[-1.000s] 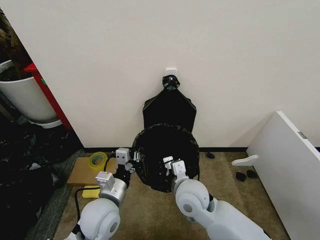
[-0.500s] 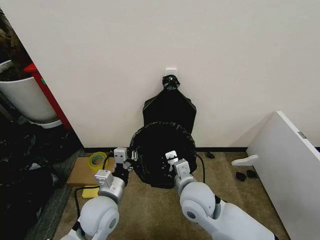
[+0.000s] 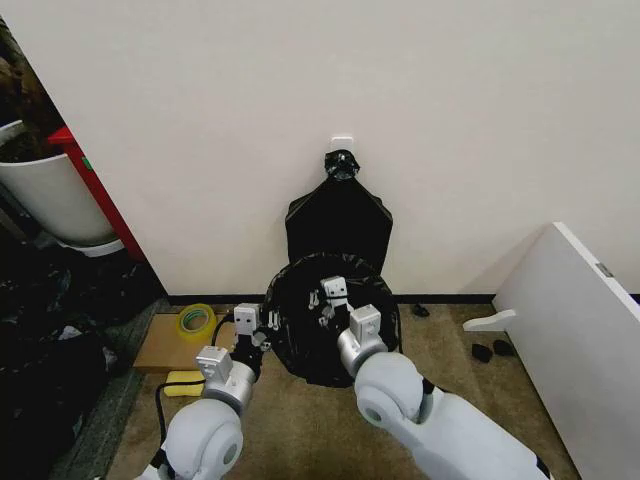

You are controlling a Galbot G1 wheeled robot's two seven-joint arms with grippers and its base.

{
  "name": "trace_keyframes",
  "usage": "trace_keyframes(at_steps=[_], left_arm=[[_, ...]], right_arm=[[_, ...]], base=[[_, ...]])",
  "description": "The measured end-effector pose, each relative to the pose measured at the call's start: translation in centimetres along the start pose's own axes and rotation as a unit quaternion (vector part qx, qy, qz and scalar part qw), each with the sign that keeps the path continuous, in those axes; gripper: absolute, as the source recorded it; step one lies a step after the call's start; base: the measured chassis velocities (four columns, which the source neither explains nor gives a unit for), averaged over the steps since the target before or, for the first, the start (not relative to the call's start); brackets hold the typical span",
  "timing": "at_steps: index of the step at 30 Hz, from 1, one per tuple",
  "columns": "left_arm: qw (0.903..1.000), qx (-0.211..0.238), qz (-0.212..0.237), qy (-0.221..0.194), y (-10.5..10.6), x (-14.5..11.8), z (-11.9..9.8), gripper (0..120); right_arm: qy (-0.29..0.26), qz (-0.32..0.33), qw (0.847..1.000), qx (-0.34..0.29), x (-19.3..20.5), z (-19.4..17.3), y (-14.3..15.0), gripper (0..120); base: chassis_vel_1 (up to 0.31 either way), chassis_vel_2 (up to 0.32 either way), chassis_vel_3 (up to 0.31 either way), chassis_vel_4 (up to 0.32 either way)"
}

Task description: Place the garbage bag over the trash bin.

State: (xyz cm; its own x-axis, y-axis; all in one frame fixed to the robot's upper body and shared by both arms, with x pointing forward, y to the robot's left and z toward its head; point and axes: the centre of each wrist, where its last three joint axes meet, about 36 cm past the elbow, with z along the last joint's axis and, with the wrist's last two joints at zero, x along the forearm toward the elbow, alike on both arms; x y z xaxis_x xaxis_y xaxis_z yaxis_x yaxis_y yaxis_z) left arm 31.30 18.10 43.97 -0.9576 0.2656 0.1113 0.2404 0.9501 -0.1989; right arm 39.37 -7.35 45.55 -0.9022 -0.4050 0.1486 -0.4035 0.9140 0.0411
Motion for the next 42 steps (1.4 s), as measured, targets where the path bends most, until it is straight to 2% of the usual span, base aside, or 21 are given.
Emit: trace_keyframes(at_steps=[5,17,21,28,30,31,32,34,35,36,38,39,42], left_arm=[[1.0000,0.000,0.001,-0.003,-0.2,0.3,-0.3,1],[1.0000,0.001,0.001,-0.004,-0.4,0.2,-0.1,1],[1.0000,0.000,-0.004,-0.004,-0.1,0.0,-0.1,1],[0.9984,0.041,-0.036,0.016,1.8,-1.3,0.7,1],[0.9929,0.089,-0.053,0.057,2.5,-2.0,1.1,1],[0.9929,0.089,-0.053,0.057,2.5,-2.0,1.1,1],[0.9878,0.121,-0.057,0.080,2.5,-2.3,1.1,1],[0.9803,0.158,-0.061,0.102,2.4,-2.5,0.7,1],[0.9803,0.158,-0.061,0.102,2.4,-2.5,0.7,1],[0.9753,0.178,-0.062,0.114,2.3,-2.7,0.2,1],[0.9677,0.202,-0.065,0.136,2.4,-3.2,-0.6,1],[0.9677,0.202,-0.065,0.136,2.4,-3.2,-0.6,1],[0.9557,0.234,-0.072,0.163,2.6,-3.9,-1.2,1]], right_arm=[[0.021,0.021,0.999,0.023,-0.9,0.9,-0.5,0],[0.065,0.044,0.996,0.040,0.5,1.9,-0.8,0],[0.052,0.037,0.998,0.029,1.8,1.6,-0.7,0],[-0.020,-0.029,0.999,-0.009,9.1,-1.0,0.3,0],[-0.069,-0.015,0.998,0.000,12.1,-2.3,0.1,0],[-0.069,-0.015,0.998,0.000,12.1,-2.3,0.1,0],[-0.088,0.022,0.995,0.027,13.0,-2.3,-0.5,4],[-0.094,0.075,0.991,0.054,14.1,-1.6,-0.8,15],[-0.094,0.075,0.991,0.054,14.1,-1.6,-0.8,15],[-0.086,0.105,0.990,0.051,15.0,-0.7,-0.4,19],[-0.079,0.130,0.987,0.042,15.9,0.4,0.4,30],[-0.079,0.130,0.987,0.042,15.9,0.4,0.4,30],[-0.080,0.164,0.982,0.056,16.3,2.2,1.3,43]], base=[[0.000,0.000,0.000,0.000],[0.000,0.000,0.000,0.000],[0.000,0.000,0.000,0.000],[0.000,0.000,0.000,0.000],[0.000,0.000,0.000,0.000],[0.000,0.000,0.000,0.000],[0.000,0.000,0.000,0.000],[0.000,0.000,0.000,0.000],[0.000,0.000,0.000,0.000],[0.000,0.000,0.000,0.000],[0.000,0.000,0.000,0.000],[0.000,0.000,0.000,0.000],[0.000,0.000,0.000,0.000]])
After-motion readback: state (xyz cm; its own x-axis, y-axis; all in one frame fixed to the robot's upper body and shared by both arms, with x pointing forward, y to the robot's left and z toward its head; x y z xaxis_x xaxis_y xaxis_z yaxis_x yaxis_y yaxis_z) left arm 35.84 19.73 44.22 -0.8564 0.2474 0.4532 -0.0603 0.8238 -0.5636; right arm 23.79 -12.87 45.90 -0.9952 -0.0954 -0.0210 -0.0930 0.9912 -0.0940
